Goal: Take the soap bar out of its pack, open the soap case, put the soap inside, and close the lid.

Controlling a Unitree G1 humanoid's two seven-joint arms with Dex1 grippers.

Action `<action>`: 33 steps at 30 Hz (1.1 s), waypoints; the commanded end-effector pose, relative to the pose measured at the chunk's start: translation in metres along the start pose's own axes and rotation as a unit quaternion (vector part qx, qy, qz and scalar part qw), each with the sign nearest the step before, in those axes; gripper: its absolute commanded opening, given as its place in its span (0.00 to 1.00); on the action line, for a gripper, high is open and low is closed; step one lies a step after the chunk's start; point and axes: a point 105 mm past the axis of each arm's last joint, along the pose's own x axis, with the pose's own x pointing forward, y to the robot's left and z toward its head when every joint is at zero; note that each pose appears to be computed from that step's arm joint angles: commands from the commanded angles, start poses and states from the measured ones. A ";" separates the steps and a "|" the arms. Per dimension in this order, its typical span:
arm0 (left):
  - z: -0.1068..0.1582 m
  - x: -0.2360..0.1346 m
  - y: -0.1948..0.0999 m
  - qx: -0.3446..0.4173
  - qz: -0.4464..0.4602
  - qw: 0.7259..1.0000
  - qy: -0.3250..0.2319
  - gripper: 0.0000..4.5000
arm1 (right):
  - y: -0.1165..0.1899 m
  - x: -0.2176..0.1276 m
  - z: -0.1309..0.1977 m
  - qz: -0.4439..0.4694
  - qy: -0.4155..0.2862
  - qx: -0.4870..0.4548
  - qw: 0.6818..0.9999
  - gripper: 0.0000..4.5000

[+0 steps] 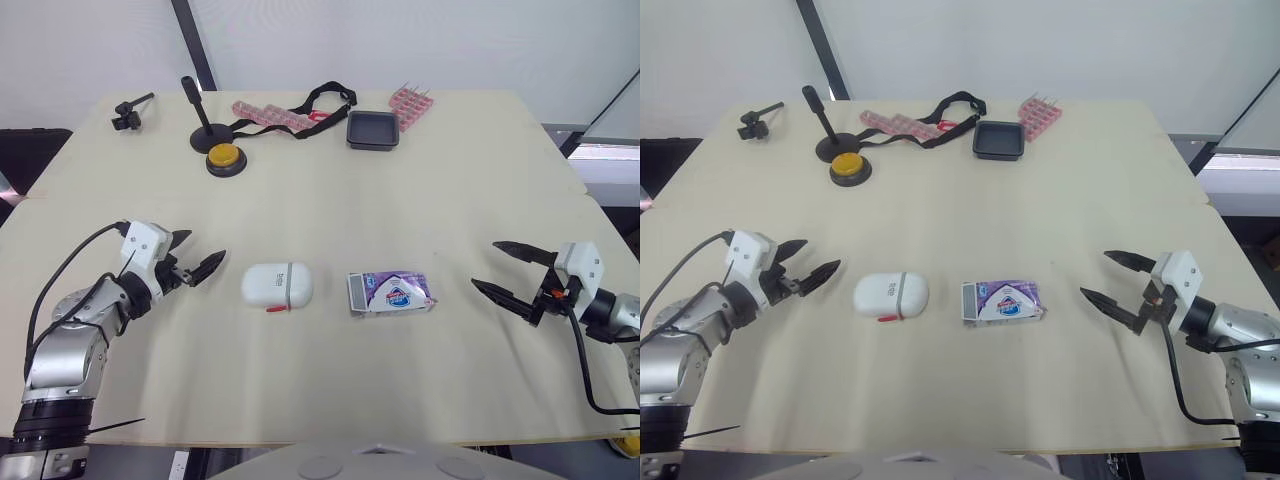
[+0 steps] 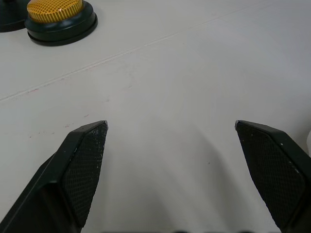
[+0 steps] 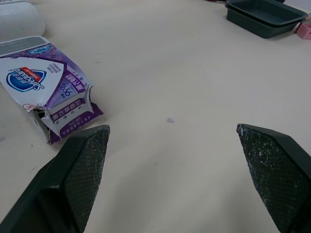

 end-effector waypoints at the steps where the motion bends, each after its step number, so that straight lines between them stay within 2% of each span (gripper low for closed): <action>1: 0.012 -0.003 0.004 0.013 -0.004 1.000 -0.011 1.00 | -0.009 -0.006 0.008 -0.008 -0.004 -0.021 1.000 1.00; 4: 0.014 -0.001 0.000 -0.003 -0.036 0.999 -0.019 1.00 | -0.011 -0.007 0.006 -0.011 -0.003 -0.019 1.000 1.00; 17: 0.017 0.008 0.002 0.003 -0.059 0.998 -0.028 1.00 | -0.013 -0.012 0.004 0.000 0.012 -0.029 1.000 1.00; 21: 0.034 0.012 -0.001 0.010 -0.092 0.994 -0.055 1.00 | -0.016 -0.009 0.018 0.053 0.030 -0.057 0.997 1.00; 26: 0.061 0.008 -0.022 0.016 -0.189 0.978 -0.084 1.00 | -0.007 0.006 0.044 0.158 0.060 -0.092 0.981 1.00; 30: 0.064 -0.002 -0.045 0.037 -0.269 0.959 -0.076 1.00 | 0.008 0.024 0.057 0.221 0.081 -0.097 0.967 1.00; 33: 0.062 -0.012 -0.057 0.039 -0.292 0.952 -0.082 1.00 | 0.025 0.032 0.054 0.262 0.106 -0.098 0.954 1.00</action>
